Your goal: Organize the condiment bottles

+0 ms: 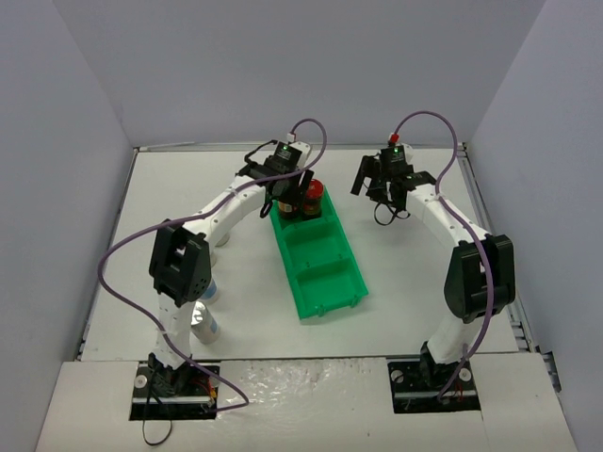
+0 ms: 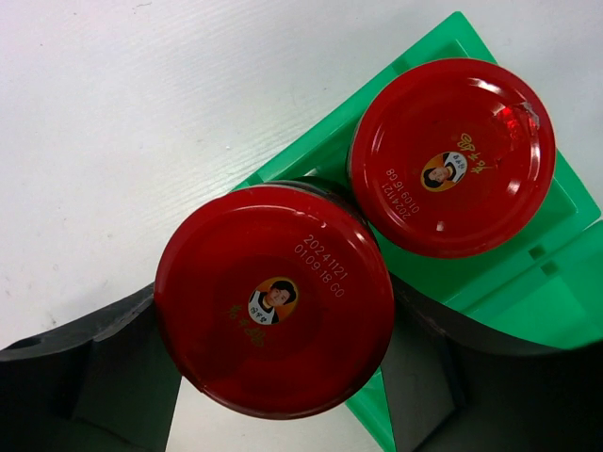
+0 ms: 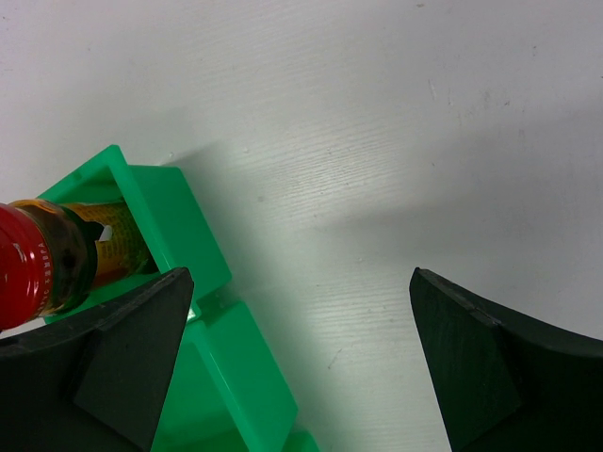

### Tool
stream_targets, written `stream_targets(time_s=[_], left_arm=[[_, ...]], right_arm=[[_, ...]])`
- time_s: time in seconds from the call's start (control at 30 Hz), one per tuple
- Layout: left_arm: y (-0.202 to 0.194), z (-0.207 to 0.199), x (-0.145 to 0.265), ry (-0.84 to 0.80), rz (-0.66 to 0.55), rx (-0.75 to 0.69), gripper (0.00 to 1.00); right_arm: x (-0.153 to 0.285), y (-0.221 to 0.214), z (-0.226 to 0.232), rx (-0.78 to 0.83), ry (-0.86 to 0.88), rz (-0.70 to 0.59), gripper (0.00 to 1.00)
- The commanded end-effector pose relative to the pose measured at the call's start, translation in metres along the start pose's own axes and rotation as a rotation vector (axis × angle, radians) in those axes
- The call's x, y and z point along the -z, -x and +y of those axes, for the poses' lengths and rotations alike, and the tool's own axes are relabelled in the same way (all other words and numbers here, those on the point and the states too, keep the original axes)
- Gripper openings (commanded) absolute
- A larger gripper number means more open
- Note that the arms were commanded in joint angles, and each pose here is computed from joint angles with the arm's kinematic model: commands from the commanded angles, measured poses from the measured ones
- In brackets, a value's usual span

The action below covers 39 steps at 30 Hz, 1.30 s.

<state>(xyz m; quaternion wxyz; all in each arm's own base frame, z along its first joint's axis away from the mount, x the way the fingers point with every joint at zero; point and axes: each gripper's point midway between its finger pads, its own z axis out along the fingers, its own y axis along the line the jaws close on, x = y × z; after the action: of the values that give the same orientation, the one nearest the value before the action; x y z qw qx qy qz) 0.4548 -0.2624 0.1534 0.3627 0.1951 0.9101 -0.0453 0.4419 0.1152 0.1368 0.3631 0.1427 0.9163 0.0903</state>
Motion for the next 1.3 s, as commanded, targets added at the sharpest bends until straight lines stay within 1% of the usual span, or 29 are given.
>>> stream_targets(time_s=[0.0,0.47,0.57,0.63,0.67,0.7,0.73,0.83,1.0,1.13,1.27], left_arm=[[0.056,-0.002,0.024,-0.014,-0.195,0.034,0.0],[0.044,-0.005,0.012,-0.023,-0.163,0.025,0.01],[0.043,-0.004,0.013,-0.018,-0.154,0.019,0.23],[0.044,-0.003,0.015,-0.013,-0.154,0.016,0.46],[0.043,-0.002,0.016,-0.01,-0.153,0.015,0.53],[0.043,-0.002,0.017,-0.007,-0.153,0.012,0.57],[0.044,-0.001,0.018,-0.006,-0.155,0.009,0.59],[0.045,0.0,0.02,-0.002,-0.161,0.0,0.68],[0.049,0.002,0.025,0.002,-0.172,-0.007,0.77],[0.054,0.003,0.03,0.0,-0.191,-0.019,0.83],[0.062,0.004,0.04,0.002,-0.216,-0.025,0.84]], right_arm=[[0.021,0.024,0.002,-0.006,0.019,-0.082,0.97],[0.019,0.024,0.0,-0.005,0.017,-0.079,0.97],[0.018,0.023,0.001,-0.004,0.019,-0.075,0.97],[0.018,0.024,0.001,-0.003,0.021,-0.077,0.97],[0.018,0.024,0.001,-0.003,0.02,-0.076,0.97],[0.018,0.023,0.001,-0.003,0.02,-0.076,0.97],[0.018,0.023,0.001,-0.003,0.02,-0.075,0.97],[0.017,0.023,0.002,-0.002,0.022,-0.073,0.97],[0.016,0.022,0.003,0.002,0.025,-0.069,0.97],[0.015,0.022,0.004,0.003,0.026,-0.066,0.97],[0.015,0.021,0.003,0.001,0.024,-0.065,0.97]])
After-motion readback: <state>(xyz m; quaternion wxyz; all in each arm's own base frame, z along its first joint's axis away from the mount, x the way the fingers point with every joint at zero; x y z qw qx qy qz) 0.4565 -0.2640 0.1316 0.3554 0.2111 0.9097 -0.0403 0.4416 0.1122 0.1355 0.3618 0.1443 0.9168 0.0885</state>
